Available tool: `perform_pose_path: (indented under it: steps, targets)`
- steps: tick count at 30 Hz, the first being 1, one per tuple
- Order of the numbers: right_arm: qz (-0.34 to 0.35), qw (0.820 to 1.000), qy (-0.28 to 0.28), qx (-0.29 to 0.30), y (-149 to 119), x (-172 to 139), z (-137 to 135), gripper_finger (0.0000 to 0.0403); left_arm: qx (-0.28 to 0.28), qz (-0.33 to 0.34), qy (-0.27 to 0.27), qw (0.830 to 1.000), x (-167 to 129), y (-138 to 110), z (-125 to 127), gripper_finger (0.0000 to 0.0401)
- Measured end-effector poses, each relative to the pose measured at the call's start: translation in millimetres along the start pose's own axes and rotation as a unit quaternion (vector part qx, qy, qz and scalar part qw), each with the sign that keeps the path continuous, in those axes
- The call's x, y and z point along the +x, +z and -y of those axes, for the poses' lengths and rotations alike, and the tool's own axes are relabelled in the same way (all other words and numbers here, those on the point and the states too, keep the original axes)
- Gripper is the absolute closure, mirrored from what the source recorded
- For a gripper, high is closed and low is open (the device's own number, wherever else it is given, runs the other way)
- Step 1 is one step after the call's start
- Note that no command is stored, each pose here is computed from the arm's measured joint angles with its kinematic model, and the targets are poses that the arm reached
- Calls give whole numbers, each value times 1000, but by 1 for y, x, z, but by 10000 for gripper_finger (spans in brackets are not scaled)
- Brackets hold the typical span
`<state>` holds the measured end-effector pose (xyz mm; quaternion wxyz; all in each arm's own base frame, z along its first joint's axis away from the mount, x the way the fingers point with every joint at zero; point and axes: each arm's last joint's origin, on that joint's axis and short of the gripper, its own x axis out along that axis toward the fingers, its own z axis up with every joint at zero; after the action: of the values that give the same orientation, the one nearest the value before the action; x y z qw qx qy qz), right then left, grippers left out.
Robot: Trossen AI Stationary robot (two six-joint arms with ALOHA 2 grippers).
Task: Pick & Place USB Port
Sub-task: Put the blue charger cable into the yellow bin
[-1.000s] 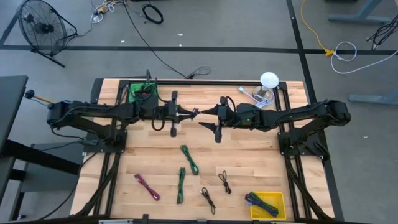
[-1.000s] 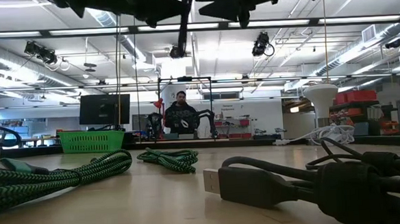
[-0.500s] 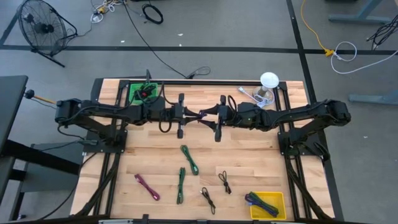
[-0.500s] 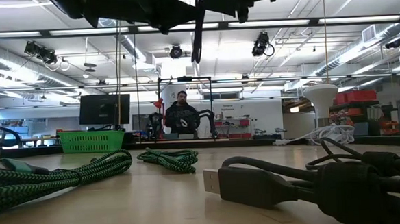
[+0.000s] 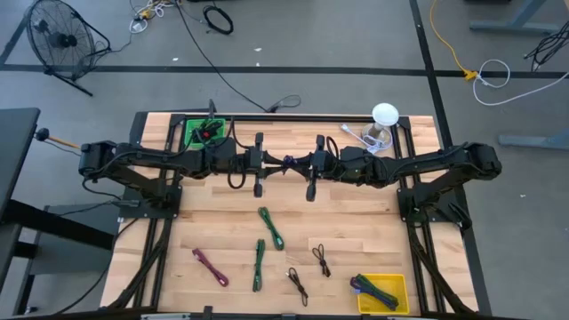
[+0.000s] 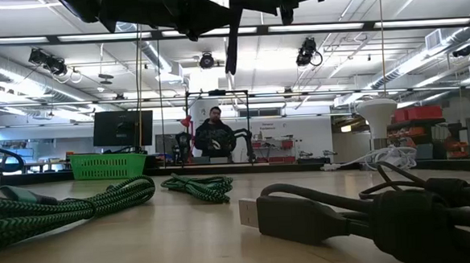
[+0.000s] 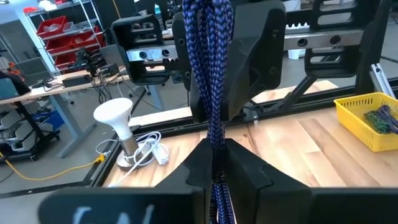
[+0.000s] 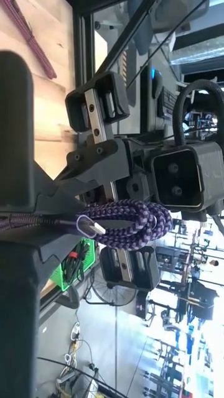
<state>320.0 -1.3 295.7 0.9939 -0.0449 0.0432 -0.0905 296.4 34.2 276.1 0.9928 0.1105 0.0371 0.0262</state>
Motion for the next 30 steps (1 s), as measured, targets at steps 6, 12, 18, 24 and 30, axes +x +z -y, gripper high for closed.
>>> perform_pose_path:
  steps: [6, 12, 18, 24, 30]
  targets:
    - [-6, 1000, 0, -2, 2, -4, 1, 394, 22, 4, 1, 1000, -1, 2, 0, 357]
    - [-43, 998, -40, 2, 10, -24, 6, 394, 25, 20, 5, 999, -11, 13, -2, 356]
    - [-67, 995, -66, 15, 24, -58, 6, 394, 24, 20, 5, 999, -20, 20, -3, 356]
    - [-73, 993, -74, 57, 40, -105, 0, 394, 11, -26, -7, 1000, -22, 12, -1, 355]
    - [-98, 987, -62, 110, 42, -144, -14, 394, -21, -59, -14, 998, -22, 6, 0, 355]
